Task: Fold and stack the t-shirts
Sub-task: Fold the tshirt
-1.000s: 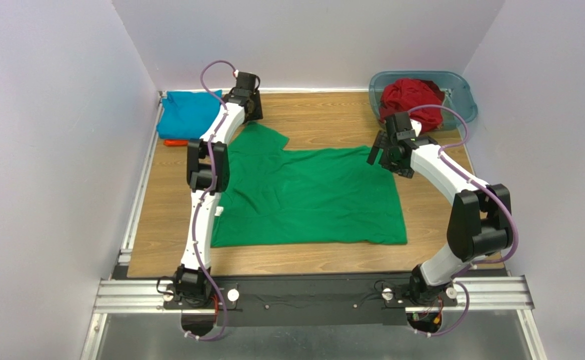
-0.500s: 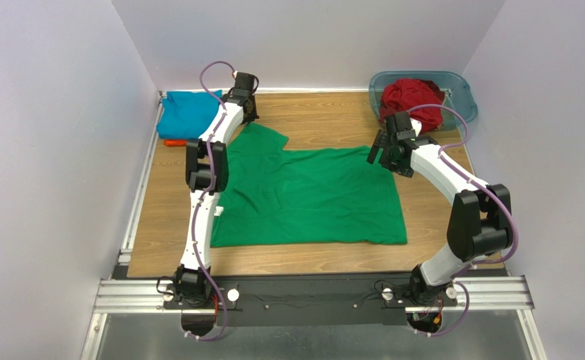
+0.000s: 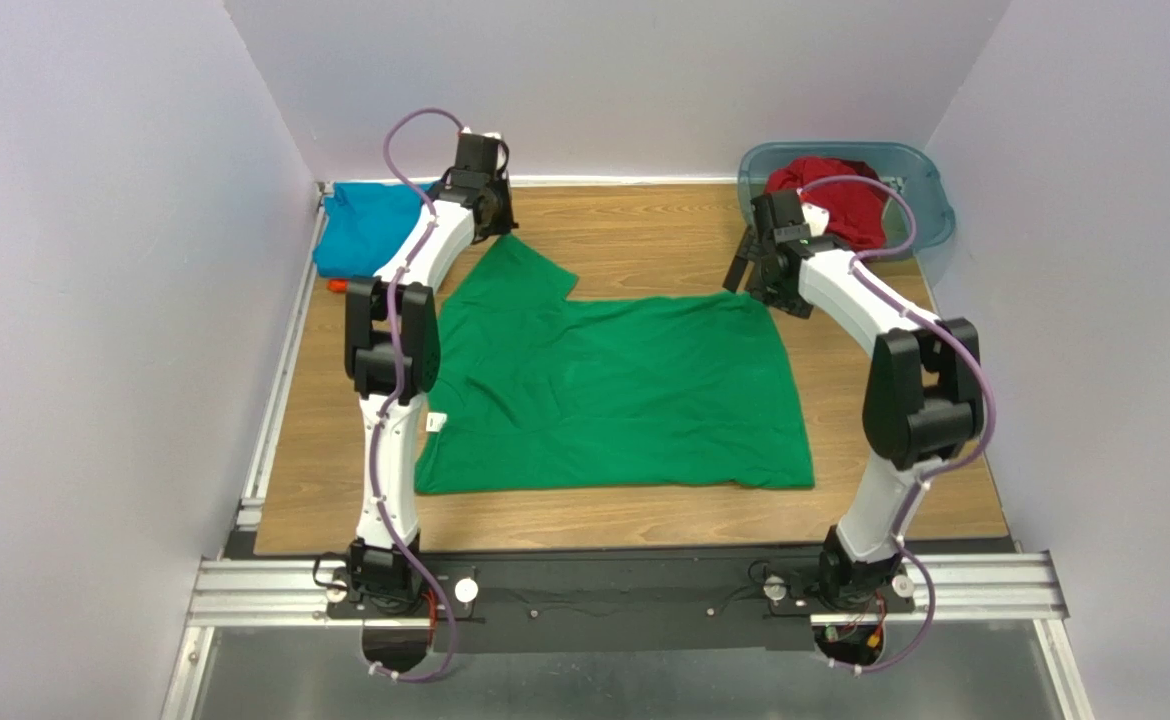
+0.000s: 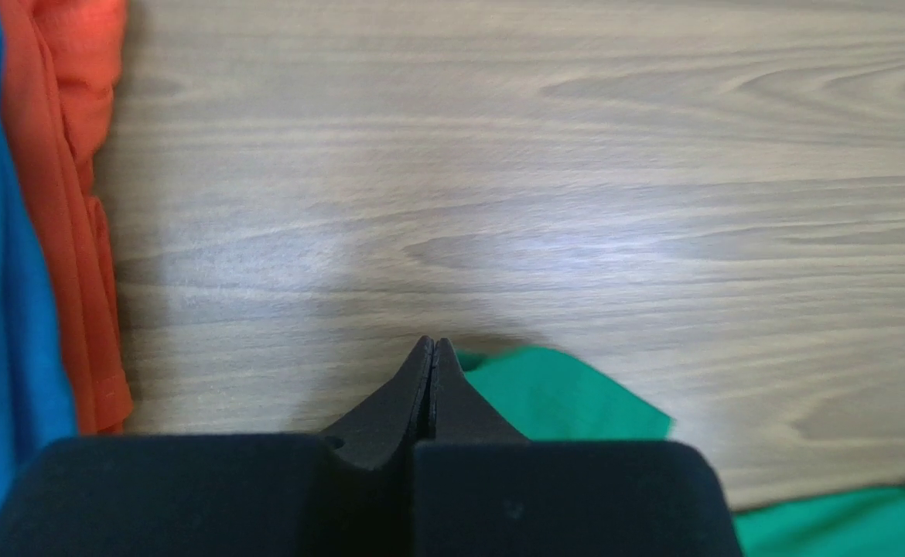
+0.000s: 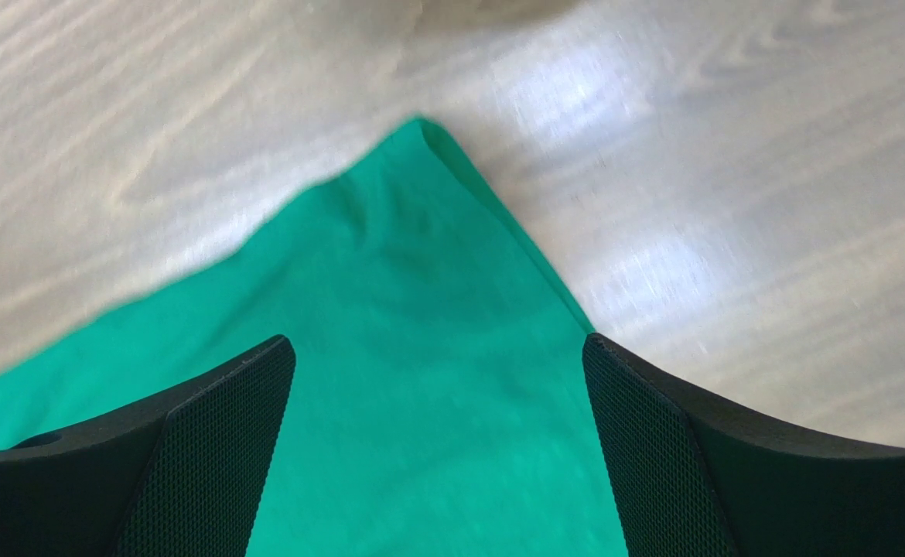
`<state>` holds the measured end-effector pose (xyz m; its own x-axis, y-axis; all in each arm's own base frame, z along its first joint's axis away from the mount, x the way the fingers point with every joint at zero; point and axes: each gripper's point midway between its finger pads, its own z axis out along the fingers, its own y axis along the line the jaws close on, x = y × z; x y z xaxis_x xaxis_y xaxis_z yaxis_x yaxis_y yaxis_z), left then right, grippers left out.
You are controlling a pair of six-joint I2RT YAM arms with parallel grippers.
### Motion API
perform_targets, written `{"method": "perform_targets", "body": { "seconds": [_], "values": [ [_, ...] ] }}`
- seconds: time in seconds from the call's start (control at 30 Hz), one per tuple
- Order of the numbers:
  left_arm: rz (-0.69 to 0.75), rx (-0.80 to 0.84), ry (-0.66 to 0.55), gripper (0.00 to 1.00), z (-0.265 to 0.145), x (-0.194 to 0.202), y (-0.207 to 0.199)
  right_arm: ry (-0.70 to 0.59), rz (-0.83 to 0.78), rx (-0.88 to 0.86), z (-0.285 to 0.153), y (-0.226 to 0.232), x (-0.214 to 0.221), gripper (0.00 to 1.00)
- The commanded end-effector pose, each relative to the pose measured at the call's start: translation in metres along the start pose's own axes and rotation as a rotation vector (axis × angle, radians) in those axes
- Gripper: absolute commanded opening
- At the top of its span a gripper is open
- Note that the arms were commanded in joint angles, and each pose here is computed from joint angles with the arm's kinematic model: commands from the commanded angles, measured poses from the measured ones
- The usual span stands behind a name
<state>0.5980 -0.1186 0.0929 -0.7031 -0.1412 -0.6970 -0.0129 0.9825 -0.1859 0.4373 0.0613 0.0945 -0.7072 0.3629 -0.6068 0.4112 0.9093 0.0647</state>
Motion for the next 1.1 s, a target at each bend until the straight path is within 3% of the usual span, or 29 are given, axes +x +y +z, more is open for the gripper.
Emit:
{"method": "perform_targets", "body": {
  "seconds": [0.0,0.3,0.6,0.8,0.93,1.07],
  "values": [
    [0.0,0.13,-0.099,0.0,-0.033,-0.033,-0.027,-0.038,0.04,0.082,0.027,-0.003,-0.018,0.99],
    [-0.003,0.156,-0.083,0.0,-0.052,-0.011,-0.027,-0.054,0.069,0.151,0.073,0.007,-0.028,0.87],
    [-0.014,0.175,-0.089,0.0,-0.065,0.001,-0.028,-0.026,0.047,0.168,0.096,0.01,-0.018,0.56],
    [-0.024,0.184,-0.089,0.0,-0.07,0.003,-0.029,-0.024,0.041,0.18,0.094,0.005,-0.014,0.46],
    [-0.031,0.191,-0.085,0.0,-0.074,0.008,-0.03,-0.02,0.024,0.177,0.095,0.004,-0.013,0.23],
    [-0.042,0.197,-0.085,0.0,-0.078,0.012,-0.031,-0.023,0.012,0.175,0.092,0.004,-0.014,0.13]
  ]
}}
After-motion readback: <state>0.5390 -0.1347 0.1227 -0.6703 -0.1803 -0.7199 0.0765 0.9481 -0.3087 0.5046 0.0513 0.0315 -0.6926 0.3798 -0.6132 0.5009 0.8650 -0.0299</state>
